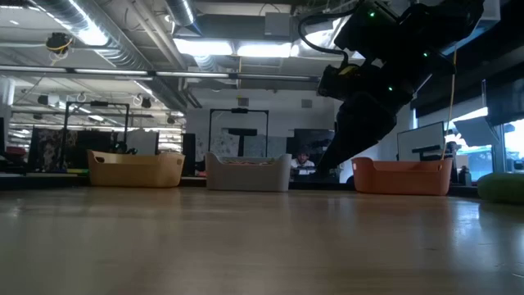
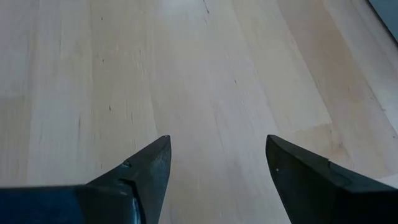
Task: Sort produce into baskets
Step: Put the cucumber into the orange bin
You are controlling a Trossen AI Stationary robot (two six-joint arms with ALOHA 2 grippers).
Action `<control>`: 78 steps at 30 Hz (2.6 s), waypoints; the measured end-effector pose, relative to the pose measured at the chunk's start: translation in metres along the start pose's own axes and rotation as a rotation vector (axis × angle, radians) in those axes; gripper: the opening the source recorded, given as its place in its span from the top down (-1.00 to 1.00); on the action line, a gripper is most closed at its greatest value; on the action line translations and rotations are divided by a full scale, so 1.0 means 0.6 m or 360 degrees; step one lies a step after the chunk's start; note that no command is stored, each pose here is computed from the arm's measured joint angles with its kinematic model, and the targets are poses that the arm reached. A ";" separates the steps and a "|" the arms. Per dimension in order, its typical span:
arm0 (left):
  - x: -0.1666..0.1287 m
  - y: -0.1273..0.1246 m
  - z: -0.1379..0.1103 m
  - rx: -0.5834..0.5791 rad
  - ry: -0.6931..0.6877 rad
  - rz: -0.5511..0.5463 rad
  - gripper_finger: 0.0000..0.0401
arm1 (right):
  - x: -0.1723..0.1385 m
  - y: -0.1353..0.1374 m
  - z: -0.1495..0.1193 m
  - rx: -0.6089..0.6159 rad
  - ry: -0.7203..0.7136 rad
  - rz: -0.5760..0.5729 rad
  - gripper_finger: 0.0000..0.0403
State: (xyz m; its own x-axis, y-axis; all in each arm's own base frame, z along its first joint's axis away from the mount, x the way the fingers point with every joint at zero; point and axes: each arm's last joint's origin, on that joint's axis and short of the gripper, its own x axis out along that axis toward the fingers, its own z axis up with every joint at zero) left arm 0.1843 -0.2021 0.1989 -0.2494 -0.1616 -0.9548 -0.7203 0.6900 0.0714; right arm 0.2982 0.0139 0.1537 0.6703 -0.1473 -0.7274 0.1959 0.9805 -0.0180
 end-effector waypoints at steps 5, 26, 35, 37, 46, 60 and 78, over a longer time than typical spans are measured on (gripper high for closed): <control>0.020 0.014 0.001 -0.0124 0.0201 0.0095 -0.45 | 0.000 0.000 0.000 0.0001 0.0000 0.0000 -0.25; 0.117 0.060 0.030 -0.0147 0.0470 0.0100 -0.45 | 0.000 0.000 0.000 0.0002 0.0000 0.0001 -0.25; 0.118 0.057 0.041 0.0020 0.0377 0.0023 -0.42 | 0.000 -0.001 0.000 0.0001 -0.0006 -0.0030 -0.25; 0.117 0.057 0.045 0.0059 0.0356 0.0012 -0.34 | 0.000 -0.001 0.000 0.0001 -0.0008 -0.0039 -0.25; 0.112 0.056 0.060 0.0292 0.0269 -0.0035 0.14 | 0.000 -0.001 0.000 0.0000 -0.0008 -0.0040 -0.25; 0.095 0.051 0.094 0.0445 0.0157 -0.0089 0.14 | 0.000 -0.001 0.001 -0.0133 -0.0010 -0.0040 -0.25; -0.045 0.064 0.155 0.0467 -0.0758 -0.0315 0.15 | 0.000 -0.001 0.002 -0.0252 -0.0020 -0.0038 -0.25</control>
State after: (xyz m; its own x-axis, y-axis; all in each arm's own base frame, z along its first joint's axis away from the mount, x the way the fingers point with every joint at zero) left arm 0.2235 -0.1057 0.2008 0.2380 -0.0195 -0.9711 -0.4975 0.8562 -0.1391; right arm 0.2989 0.0132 0.1545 0.6760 -0.1716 -0.7167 0.0976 0.9848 -0.1437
